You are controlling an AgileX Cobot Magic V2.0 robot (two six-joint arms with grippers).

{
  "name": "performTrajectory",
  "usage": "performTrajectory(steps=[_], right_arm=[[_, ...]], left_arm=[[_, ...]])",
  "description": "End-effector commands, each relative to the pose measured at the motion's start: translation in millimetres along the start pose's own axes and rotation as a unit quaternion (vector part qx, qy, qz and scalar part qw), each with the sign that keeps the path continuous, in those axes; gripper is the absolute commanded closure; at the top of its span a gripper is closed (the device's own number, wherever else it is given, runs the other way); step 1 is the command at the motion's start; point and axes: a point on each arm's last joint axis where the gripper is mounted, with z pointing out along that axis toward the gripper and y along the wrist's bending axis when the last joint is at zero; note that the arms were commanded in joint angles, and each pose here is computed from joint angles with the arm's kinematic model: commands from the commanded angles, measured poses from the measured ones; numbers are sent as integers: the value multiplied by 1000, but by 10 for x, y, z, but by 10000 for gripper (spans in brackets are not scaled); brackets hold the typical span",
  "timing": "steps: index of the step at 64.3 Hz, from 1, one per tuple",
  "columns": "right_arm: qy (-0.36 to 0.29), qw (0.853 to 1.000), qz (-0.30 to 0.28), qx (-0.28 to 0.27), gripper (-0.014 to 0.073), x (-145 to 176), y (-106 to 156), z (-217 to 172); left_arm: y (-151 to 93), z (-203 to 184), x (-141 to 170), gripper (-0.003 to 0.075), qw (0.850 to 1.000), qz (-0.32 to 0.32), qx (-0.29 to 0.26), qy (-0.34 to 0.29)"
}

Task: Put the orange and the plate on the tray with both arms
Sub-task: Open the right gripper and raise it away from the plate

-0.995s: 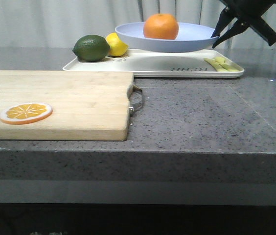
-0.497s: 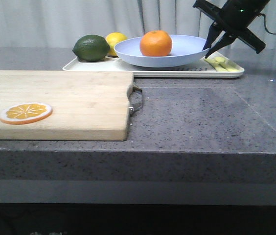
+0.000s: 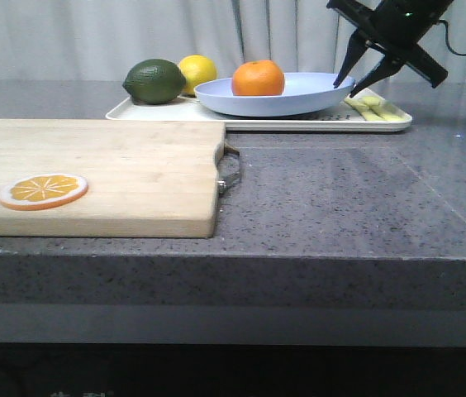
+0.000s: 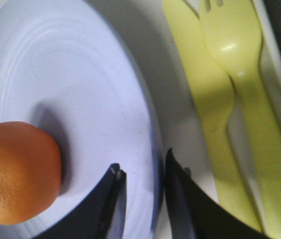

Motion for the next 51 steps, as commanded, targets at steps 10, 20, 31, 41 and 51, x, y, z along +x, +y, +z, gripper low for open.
performTrajectory(steps=[10, 20, 31, 41, 51], right_arm=[[-48, 998, -23, -32, 207, -53, 260, -442], [-41, 998, -52, 1, 214, -20, 283, -614], [-39, 991, -123, 39, 214, 60, 342, -963], [-28, 982, -168, 82, 214, 159, 360, -1262], [-40, 972, -203, 113, 214, 249, 386, -1570]], left_arm=[[-1, -70, -132, 90, 999, -3, 1, -51], [-1, -70, -132, 90, 999, -3, 1, -51], [-1, -70, -130, 90, 999, -3, 1, -50], [-1, -70, -130, 90, 999, -3, 1, -50], [-1, -70, -130, 90, 999, -3, 1, -50]])
